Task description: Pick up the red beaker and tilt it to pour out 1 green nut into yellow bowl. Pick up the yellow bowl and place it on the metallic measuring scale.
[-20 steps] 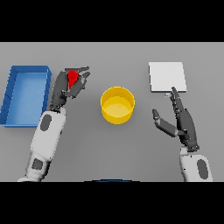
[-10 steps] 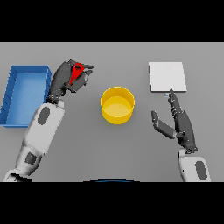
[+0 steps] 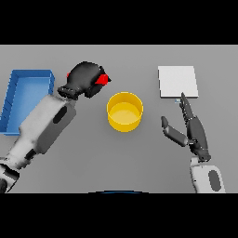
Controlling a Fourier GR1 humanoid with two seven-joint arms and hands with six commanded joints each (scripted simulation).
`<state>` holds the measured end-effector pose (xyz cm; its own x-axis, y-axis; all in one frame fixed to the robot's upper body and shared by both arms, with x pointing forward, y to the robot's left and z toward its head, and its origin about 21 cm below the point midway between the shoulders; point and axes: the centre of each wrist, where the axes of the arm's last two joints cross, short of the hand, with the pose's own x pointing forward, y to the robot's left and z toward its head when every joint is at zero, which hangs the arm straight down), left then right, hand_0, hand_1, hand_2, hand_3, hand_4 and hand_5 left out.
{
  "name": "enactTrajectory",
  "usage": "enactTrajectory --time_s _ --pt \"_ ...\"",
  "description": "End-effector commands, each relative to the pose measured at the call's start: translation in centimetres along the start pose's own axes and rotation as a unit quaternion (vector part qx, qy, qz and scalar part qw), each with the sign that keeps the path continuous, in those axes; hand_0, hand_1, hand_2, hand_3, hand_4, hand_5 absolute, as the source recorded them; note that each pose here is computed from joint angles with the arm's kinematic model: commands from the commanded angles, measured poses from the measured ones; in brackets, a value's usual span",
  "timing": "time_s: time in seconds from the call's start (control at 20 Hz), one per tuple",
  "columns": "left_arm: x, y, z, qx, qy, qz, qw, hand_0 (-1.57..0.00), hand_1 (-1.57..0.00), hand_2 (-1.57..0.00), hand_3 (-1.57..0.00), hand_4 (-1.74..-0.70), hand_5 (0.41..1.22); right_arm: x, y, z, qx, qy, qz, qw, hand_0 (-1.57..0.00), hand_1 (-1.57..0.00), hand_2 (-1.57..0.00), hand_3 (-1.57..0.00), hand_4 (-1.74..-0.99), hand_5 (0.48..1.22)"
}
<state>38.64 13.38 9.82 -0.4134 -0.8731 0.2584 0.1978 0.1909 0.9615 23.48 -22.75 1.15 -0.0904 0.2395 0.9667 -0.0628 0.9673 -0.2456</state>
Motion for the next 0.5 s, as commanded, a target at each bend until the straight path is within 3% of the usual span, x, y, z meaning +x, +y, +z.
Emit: enactTrajectory --time_s 0.0,0.15,0.3,0.45 --pt "-0.1 0.3 0.0 -0.015 -0.008 -0.029 0.999 -1.57 -1.57 -1.57 -1.57 -1.73 1.196 0.0 0.3 0.0 0.0 0.0 -0.006 1.0 0.0 0.0 0.0 0.0 -1.29 0.694" --pt "1.2 0.8 -1.1 -0.067 -0.011 -0.105 0.992 -1.57 -1.57 -1.57 -1.57 -1.61 1.208 -0.2 0.4 0.2 -0.002 0.01 -0.023 1.0 0.0 0.0 0.0 0.0 -1.284 0.678" --pt "2.5 1.3 -1.8 -0.106 -0.012 -0.187 0.977 -1.57 -1.57 -1.57 -1.36 -1.66 1.214 -0.1 0.5 -0.2 -0.006 0.009 -0.038 0.999 0.0 0.0 0.0 0.0 -1.279 0.651" --pt "3.9 1.7 -2.8 -0.135 -0.006 -0.264 0.955 -1.57 -1.57 -1.57 -1.3 -1.69 1.218 -0.4 0.3 0.1 -0.008 0.015 -0.049 0.999 0.0 0.0 0.0 0.0 -1.299 0.627"
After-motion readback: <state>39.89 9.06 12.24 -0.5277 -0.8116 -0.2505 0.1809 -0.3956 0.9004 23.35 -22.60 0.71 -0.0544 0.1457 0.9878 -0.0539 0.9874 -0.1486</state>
